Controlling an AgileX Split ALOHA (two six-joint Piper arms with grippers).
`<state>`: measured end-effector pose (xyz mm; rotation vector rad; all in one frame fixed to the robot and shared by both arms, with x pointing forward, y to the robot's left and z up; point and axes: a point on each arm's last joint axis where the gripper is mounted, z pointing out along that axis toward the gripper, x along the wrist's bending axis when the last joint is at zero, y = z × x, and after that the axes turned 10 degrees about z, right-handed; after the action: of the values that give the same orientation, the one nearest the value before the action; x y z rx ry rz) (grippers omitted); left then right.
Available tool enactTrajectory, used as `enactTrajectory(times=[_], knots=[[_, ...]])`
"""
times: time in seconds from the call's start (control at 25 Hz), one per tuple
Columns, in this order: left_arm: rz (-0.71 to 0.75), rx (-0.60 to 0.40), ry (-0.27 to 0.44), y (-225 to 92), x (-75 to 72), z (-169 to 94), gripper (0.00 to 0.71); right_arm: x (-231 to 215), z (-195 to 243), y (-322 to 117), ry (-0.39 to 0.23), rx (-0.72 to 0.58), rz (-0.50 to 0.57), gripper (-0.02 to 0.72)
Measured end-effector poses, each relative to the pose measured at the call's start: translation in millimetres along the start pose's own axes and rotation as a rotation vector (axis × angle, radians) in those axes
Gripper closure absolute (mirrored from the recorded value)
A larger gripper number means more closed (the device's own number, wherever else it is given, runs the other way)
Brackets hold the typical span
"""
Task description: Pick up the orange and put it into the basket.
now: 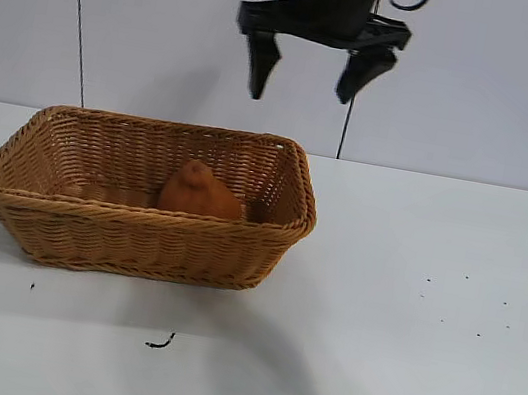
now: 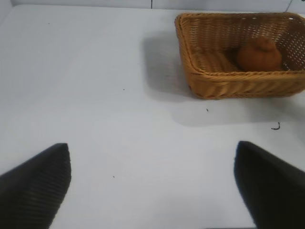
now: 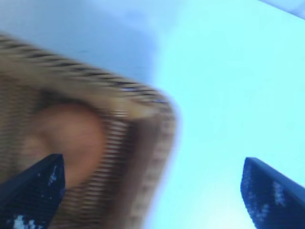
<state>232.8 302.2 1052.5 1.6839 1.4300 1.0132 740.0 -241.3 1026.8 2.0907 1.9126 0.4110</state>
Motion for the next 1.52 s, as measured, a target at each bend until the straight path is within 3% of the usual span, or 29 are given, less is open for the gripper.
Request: enactTrajectory(times=[0.32,0.52,0.8,0.96,1.2,1.52], knots=[[0.000,0.000,0.000,0.0,0.0,0.0,0.044,-78.2,2.2,9.4,-0.041,0.002,0.145,0.010],[0.000,0.000,0.000,0.0,0.0,0.0,0.044,-76.8,0.9,9.4,-0.003,0.005,0.149,0.010],[0.000,0.000,0.000,0.0,0.0,0.0,0.044,-65.7,-26.6,-13.4,0.000,0.050,0.122,0.010],[0.000,0.000,0.000,0.0,0.0,0.0,0.044,-68.9,-48.7,-55.0,-0.011,0.141,0.111,0.010],[0.000,0.000,0.000,0.0,0.0,0.0,0.044,-75.6,-112.9,-150.5,-0.008,0.210,0.084,0.010],[0.000,0.000,0.000,0.0,0.0,0.0,0.044,-84.6,-181.4,-274.6,0.013,0.091,0.045,0.010]])
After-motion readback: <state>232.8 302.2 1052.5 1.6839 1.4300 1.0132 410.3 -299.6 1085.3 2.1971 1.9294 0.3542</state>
